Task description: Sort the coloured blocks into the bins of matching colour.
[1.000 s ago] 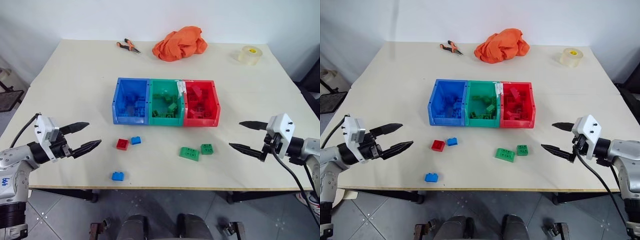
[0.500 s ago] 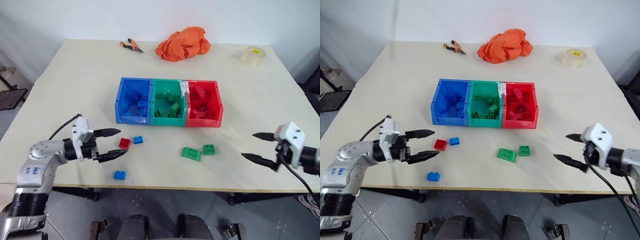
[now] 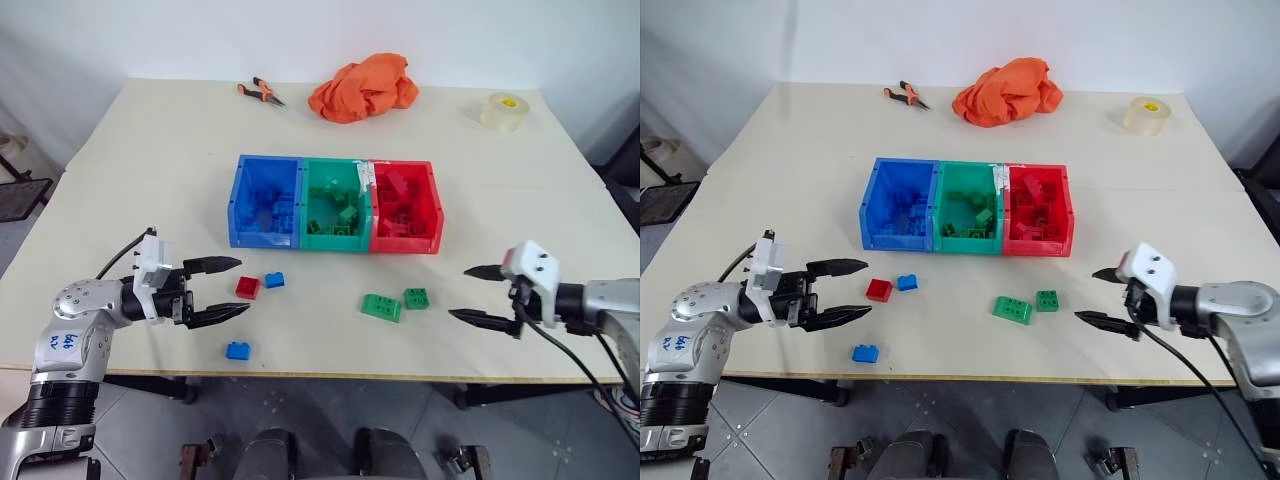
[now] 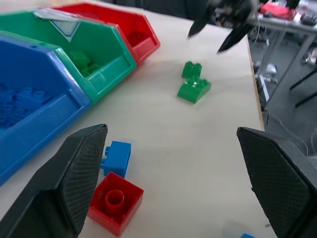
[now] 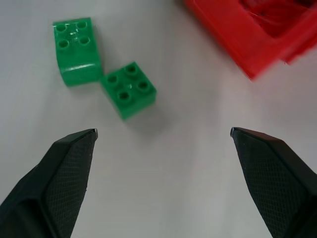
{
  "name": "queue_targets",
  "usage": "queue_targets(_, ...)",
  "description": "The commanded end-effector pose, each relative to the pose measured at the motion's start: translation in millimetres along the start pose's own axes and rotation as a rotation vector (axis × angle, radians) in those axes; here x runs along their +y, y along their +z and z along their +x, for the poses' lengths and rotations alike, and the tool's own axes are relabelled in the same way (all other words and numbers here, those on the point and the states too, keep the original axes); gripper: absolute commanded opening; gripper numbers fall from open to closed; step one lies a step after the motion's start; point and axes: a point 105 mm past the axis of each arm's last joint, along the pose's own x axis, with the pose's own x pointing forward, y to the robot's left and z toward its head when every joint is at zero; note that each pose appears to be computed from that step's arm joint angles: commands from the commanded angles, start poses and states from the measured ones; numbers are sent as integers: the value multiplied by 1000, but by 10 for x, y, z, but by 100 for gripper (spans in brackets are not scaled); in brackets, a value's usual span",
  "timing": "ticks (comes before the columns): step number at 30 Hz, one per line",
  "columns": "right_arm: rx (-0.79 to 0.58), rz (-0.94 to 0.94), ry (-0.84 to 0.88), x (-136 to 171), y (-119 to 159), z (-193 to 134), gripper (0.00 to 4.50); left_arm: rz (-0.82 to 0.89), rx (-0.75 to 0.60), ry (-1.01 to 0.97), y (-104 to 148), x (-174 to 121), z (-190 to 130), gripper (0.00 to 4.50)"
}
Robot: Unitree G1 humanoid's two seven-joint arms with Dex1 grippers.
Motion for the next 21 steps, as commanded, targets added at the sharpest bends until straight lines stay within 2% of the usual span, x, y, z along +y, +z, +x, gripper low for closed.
queue_targets(1, 18, -47, 39, -25, -7, 162, 450, 49, -41, -2, 76, -41, -108, 442)
queue_targets(8, 38, -96, 160, 23, -55, 511, 450, 77, -60, 35, 91, -141, -151, 442)
queue_targets(11, 33, -98, 183, 54, -68, 543, 394, 76, -61, 47, 87, -167, -155, 450)
queue_targets(15, 14, -99, 159, 40, -56, 532, 264, 74, -60, 60, 75, -189, -170, 450)
queue_targets(18, -52, -100, 114, -7, 66, 475, 162, 75, -65, 70, 70, -180, -163, 450)
queue_targets(19, -73, -99, 96, -27, 116, 451, 142, 76, -68, 71, 70, -174, -157, 450)
queue_targets(21, -127, -105, 43, -83, 271, 381, 144, 77, -74, 77, 74, -146, -140, 450)
